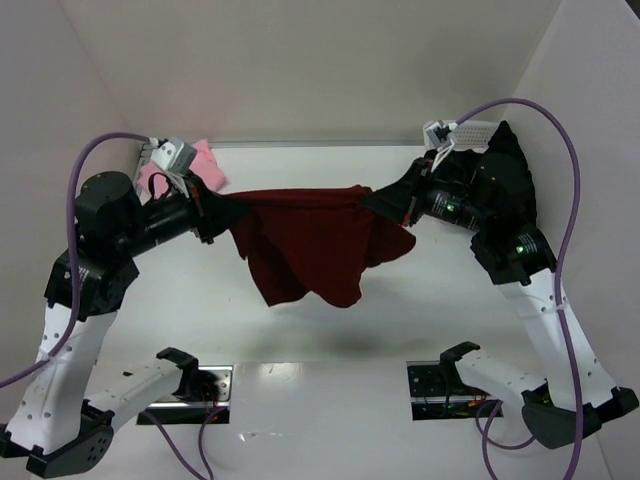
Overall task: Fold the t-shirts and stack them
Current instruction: Move the tshirt to the center of the board
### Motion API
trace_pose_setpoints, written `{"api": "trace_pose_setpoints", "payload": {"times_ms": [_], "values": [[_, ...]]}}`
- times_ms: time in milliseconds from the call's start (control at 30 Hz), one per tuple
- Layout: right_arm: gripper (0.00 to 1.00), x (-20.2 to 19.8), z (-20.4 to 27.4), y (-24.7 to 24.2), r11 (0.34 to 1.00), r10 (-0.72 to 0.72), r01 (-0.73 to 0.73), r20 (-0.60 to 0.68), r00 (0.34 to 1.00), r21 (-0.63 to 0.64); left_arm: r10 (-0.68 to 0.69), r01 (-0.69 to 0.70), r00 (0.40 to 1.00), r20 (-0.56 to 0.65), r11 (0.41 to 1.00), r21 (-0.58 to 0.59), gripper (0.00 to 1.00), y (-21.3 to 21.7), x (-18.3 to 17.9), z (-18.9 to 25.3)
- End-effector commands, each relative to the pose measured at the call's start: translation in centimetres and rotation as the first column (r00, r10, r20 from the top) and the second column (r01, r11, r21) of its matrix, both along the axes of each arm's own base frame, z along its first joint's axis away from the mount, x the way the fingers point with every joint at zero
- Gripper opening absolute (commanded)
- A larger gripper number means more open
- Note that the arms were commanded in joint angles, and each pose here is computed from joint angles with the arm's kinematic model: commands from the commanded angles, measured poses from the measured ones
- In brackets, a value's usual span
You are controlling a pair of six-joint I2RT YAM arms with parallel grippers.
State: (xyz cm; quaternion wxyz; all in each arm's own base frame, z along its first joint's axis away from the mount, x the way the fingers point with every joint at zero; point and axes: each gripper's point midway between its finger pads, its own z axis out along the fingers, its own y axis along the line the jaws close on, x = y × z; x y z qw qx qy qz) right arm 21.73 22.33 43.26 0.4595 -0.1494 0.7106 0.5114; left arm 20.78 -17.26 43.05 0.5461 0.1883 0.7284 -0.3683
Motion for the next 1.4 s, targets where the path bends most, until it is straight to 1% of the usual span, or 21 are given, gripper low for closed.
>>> {"api": "trace_pose_setpoints", "payload": {"times_ms": [0,100,133,167,200,233,267,300,333,433,567,600,767,867,967,1033,1133,1167,1233,1333,1367], "values": [[0.10,2.9,-5.2,-0.6,0.995,-0.091,0.084,-0.152,0.984,-0.054,0.091,-0.087,0.992,0.086,0.995,-0.049,0.00,1.1,1.3,1.9],[0.16,6.0,-12.6,-0.9,0.973,-0.204,0.159,-0.301,0.932,-0.167,0.120,-0.119,0.991,-0.059,0.993,0.019,0.00,0.1,6.1,-4.0],[0.24,7.2,-16.0,-0.8,0.962,-0.236,0.164,-0.363,0.902,-0.217,0.134,-0.129,0.983,-0.124,0.990,0.053,0.00,-0.3,8.0,-6.7],[0.31,7.9,-17.2,-0.9,0.955,-0.248,0.166,-0.355,0.902,-0.247,0.202,-0.194,0.968,-0.146,0.979,0.070,0.00,0.3,9.9,-8.2],[0.49,9.3,-19.2,-1.3,0.933,-0.304,0.197,-0.363,0.881,-0.303,0.268,-0.243,0.938,-0.219,0.961,0.134,0.04,0.9,12.1,-12.1],[0.55,10.7,-19.9,-1.8,0.910,-0.354,0.236,-0.344,0.870,-0.340,0.296,-0.251,0.913,-0.280,0.950,0.184,0.37,0.9,13.5,-15.1],[0.68,11.4,-20.0,-2.1,0.897,-0.379,0.258,-0.325,0.866,-0.358,0.309,-0.254,0.903,-0.300,0.944,0.209,0.58,1.3,14.3,-16.4],[0.68,12.1,-19.7,-2.4,0.885,-0.406,0.286,-0.309,0.860,-0.366,0.319,-0.256,0.897,-0.305,0.939,0.230,0.79,1.3,15.0,-17.1],[0.88,13.4,-18.1,-2.8,0.867,-0.439,0.335,-0.249,0.863,-0.369,0.339,-0.260,0.884,-0.321,0.929,0.263,0.98,1.3,16.3,-18.1],[0.94,14.1,-16.4,-3.0,0.862,-0.455,0.367,-0.213,0.865,-0.349,0.399,-0.321,0.871,-0.287,0.904,0.284,1.00,2.3,17.3,-17.2],[0.92,14.5,-16.2,-2.3,0.877,-0.411,0.328,-0.196,0.890,-0.352,0.549,-0.457,0.790,-0.273,0.824,0.336,1.00,5.1,17.9,-17.2],[0.90,14.4,-16.7,-1.7,0.883,-0.393,0.304,-0.211,0.895,-0.357,0.560,-0.476,0.789,-0.253,0.817,0.326,1.00,5.4,17.7,-16.4],[0.86,12.7,-19.0,2.4,0.901,-0.286,0.176,-0.237,0.928,-0.397,0.579,-0.471,0.736,-0.352,0.810,0.349,1.00,5.7,15.4,-20.0],[0.86,11.7,-22.2,5.2,0.899,-0.227,0.093,-0.275,0.934,-0.427,0.579,-0.458,0.694,-0.428,0.814,0.358,1.00,5.8,13.2,-23.3],[0.86,11.5,-25.5,6.0,0.879,-0.215,0.041,-0.317,0.924,-0.476,0.552,-0.441,0.683,-0.477,0.834,0.333,1.00,5.1,12.2,-24.6],[0.84,12.2,-27.0,6.7,0.873,-0.217,0.036,-0.321,0.922,-0.486,0.584,-0.464,0.655,-0.480,0.812,0.355,1.00,6.0,12.1,-26.2],[0.80,13.4,-27.3,7.1,0.866,-0.225,0.043,-0.310,0.924,-0.498,0.629,-0.475,0.612,-0.479,0.777,0.413,1.00,6.6,12.9,-28.3],[0.79,13.5,-27.9,7.2,0.861,-0.228,0.035,-0.323,0.919,-0.508,0.667,-0.488,0.580,-0.467,0.744,0.457,1.00,7.4,13.2,-29.5],[0.79,13.7,-27.4,7.3,0.864,-0.226,0.040,-0.315,0.922,-0.502,0.722,-0.541,0.556,-0.412,0.690,0.480,1.00,8.4,14.9,-29.4],[0.79,13.5,-27.0,7.0,0.862,-0.235,0.054,-0.304,0.923,-0.503,0.748,-0.581,0.566,-0.347,0.660,0.476,1.00,8.9,18.5,-29.1],[0.79,13.5,-26.8,6.7,0.860,-0.246,0.068,-0.293,0.924,-0.507,0.750,-0.569,0.557,-0.356,0.657,0.494,1.00,8.6,19.4,-30.5]]}}
